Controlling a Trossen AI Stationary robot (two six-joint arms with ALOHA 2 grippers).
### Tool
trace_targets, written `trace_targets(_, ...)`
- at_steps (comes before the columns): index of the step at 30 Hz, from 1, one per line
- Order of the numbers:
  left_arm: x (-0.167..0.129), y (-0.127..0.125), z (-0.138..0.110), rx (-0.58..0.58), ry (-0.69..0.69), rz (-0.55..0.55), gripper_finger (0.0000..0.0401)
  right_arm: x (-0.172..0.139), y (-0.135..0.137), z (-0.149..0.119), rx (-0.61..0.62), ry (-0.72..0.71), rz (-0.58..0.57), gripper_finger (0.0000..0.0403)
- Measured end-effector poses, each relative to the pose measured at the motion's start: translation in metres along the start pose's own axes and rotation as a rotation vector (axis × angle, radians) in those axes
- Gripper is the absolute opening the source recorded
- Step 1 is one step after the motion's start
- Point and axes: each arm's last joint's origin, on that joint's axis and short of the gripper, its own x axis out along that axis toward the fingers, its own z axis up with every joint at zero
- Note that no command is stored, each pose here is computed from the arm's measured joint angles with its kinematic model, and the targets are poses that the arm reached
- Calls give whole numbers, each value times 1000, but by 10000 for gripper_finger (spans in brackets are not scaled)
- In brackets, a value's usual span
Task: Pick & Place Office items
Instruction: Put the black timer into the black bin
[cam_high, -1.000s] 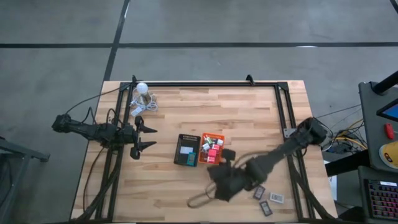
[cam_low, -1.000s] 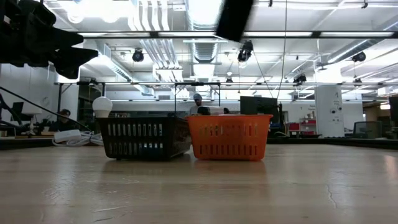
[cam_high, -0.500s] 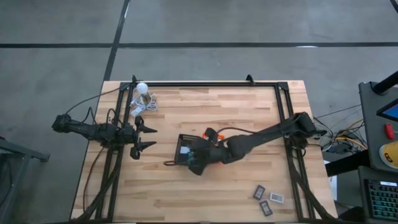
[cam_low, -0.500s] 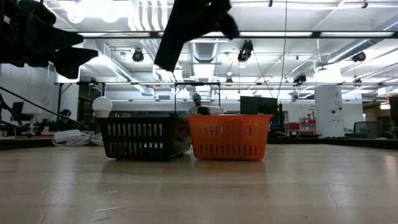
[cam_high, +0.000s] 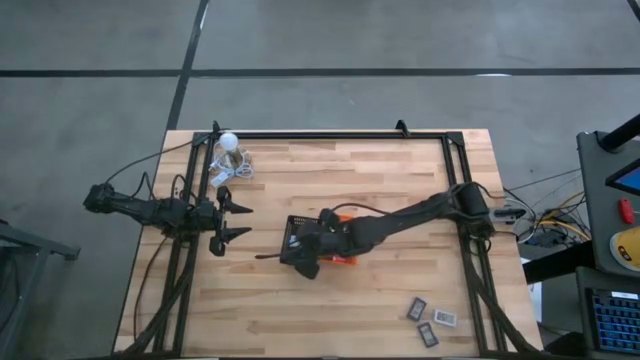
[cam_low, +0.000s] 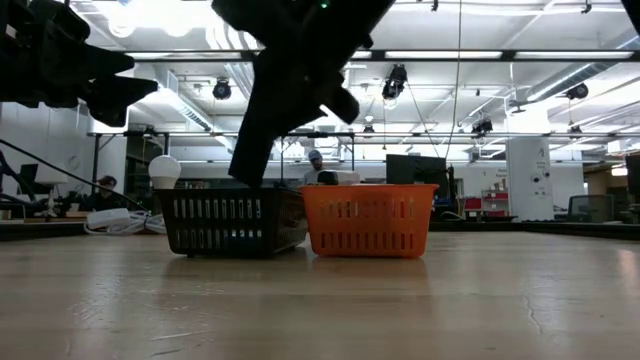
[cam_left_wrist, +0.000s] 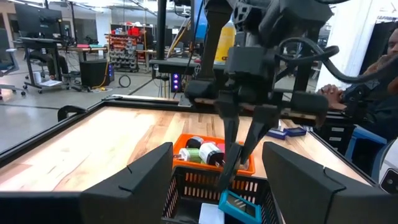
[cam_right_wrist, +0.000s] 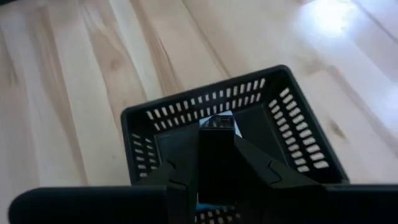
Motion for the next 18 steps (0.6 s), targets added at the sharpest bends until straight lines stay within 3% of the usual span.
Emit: trace_targets(18, 0, 0, 0, 0, 0, 0, 252, 41, 0, -20, -11, 73, 9, 66)
